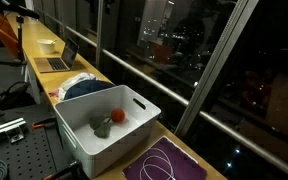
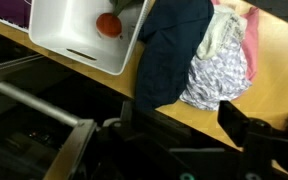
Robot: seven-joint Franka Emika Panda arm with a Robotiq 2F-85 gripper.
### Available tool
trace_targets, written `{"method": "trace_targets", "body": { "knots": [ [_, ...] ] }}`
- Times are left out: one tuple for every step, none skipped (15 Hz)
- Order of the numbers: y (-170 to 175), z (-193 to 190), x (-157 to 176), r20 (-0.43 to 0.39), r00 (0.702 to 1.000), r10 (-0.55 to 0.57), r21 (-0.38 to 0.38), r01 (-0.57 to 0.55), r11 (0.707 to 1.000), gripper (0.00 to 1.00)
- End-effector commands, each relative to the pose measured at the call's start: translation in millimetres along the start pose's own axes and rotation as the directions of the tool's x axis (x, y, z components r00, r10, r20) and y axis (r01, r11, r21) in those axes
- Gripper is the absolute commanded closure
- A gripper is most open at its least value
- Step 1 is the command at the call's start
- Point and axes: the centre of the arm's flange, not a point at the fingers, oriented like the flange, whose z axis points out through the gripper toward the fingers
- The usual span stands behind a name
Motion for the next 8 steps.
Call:
{"method": "trace_targets", "body": {
  "knots": [
    [64, 24, -39, -0.050, 0.998, 0.049, -0.013, -0.050, 0.999, 0.00],
    [86, 32, -43, -0.065, 0.996, 0.064, -0.017, -0.065, 0.998, 0.00],
    [104, 43, -46, -0.077, 0.994, 0.077, -0.021, -0.079, 0.997, 0.00],
    [123, 54, -49, -0.089, 0.992, 0.090, -0.019, -0.092, 0.996, 0.00],
    [138, 69, -48, -0.100, 0.990, 0.103, -0.017, -0.105, 0.994, 0.00],
    [153, 83, -49, -0.108, 0.987, 0.116, -0.013, -0.118, 0.993, 0.00],
    [167, 99, -53, -0.112, 0.986, 0.124, -0.003, -0.125, 0.992, 0.00],
    [177, 117, -53, -0.116, 0.984, 0.132, 0.003, -0.133, 0.991, 0.00]
  ]
}}
